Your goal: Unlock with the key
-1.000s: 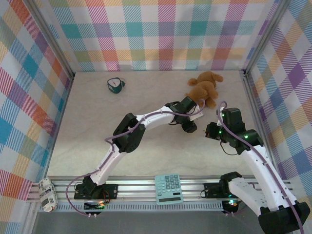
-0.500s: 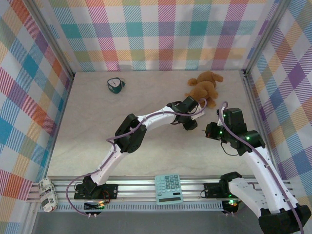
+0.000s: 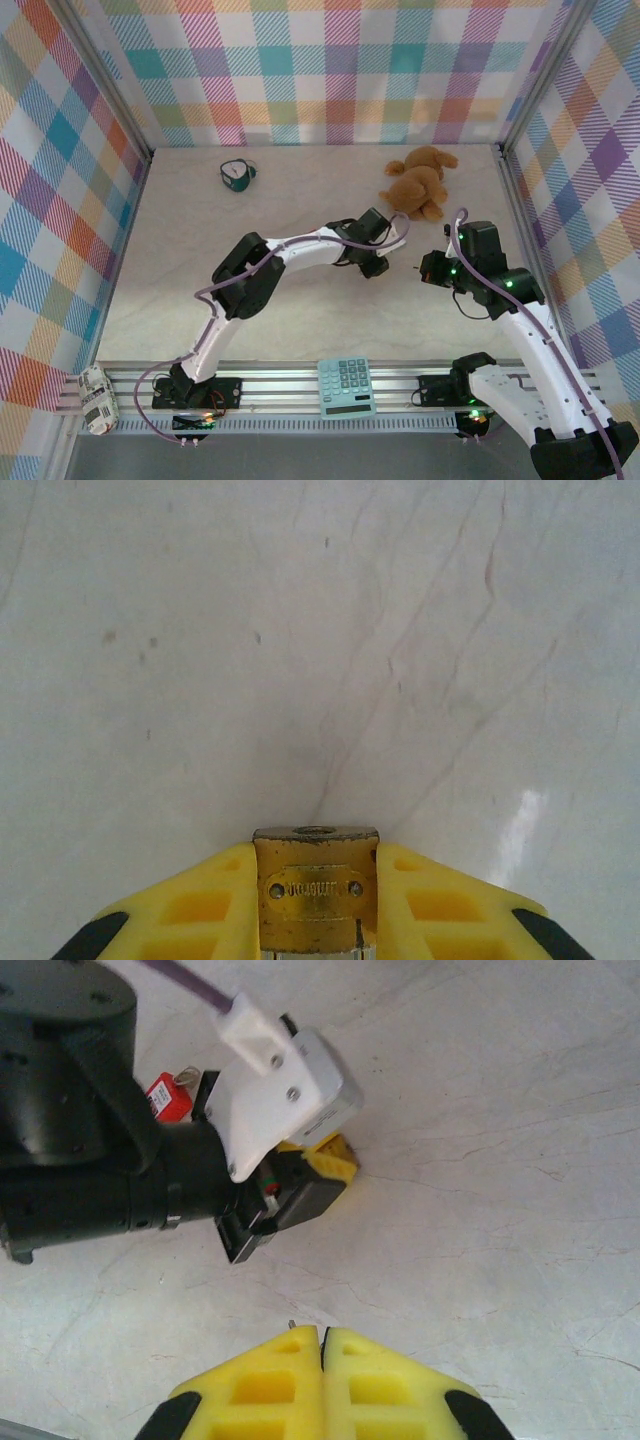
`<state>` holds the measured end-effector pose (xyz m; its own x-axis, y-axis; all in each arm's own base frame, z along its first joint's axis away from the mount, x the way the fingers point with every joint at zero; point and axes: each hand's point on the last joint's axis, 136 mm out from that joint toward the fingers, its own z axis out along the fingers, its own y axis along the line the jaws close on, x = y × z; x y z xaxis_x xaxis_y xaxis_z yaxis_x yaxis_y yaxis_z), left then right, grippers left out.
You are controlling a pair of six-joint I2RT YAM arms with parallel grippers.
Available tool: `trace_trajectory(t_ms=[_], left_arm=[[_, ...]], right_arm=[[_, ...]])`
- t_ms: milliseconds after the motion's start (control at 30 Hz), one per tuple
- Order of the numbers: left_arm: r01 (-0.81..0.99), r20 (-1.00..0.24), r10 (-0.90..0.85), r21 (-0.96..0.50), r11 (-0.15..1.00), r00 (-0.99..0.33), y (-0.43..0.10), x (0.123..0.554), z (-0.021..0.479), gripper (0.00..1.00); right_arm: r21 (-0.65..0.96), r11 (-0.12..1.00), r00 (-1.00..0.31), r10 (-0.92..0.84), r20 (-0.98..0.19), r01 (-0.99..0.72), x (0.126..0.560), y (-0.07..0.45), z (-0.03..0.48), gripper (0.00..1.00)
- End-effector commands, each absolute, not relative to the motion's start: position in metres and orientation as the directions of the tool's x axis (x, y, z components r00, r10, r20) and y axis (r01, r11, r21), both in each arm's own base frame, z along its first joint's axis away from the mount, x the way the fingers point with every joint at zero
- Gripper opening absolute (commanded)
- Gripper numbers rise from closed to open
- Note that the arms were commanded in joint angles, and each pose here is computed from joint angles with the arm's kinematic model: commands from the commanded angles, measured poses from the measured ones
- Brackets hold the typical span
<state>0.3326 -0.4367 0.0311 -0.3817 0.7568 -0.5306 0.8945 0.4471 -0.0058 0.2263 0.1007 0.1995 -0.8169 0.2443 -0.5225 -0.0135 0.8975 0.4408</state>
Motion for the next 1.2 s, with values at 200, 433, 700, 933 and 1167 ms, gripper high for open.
trace_trajectory(t_ms=[200, 433, 700, 933, 1167], left_arm=[[0.877, -0.317, 0.832, 0.000, 0.480, -0.456, -0.343, 0.272, 0.012, 0.16], [0.875, -0.160, 0.860, -0.073, 0.479, -0.485, -0.298, 0.228, 0.010, 0.26], [0.878, -0.069, 0.876, -0.096, 0.470, -0.476, -0.290, 0.228, 0.018, 0.41], [0.883, -0.028, 0.887, -0.113, 0.456, -0.461, -0.290, 0.228, 0.028, 0.49], [0.876, 0.014, 0.885, -0.134, 0.464, -0.466, -0.291, 0.229, 0.025, 0.48]], right_arm=[[0.480, 0.875, -0.804, 0.238, -0.544, -0.066, 0.234, 0.112, 0.213, 0.05], [0.494, 0.865, -0.799, 0.235, -0.554, -0.088, 0.238, 0.116, 0.220, 0.05], [0.498, 0.861, -0.795, 0.232, -0.560, -0.099, 0.235, 0.117, 0.225, 0.04], [0.508, 0.854, -0.800, 0.227, -0.555, -0.110, 0.233, 0.120, 0.222, 0.04], [0.507, 0.854, -0.802, 0.222, -0.555, -0.114, 0.233, 0.120, 0.217, 0.04]])
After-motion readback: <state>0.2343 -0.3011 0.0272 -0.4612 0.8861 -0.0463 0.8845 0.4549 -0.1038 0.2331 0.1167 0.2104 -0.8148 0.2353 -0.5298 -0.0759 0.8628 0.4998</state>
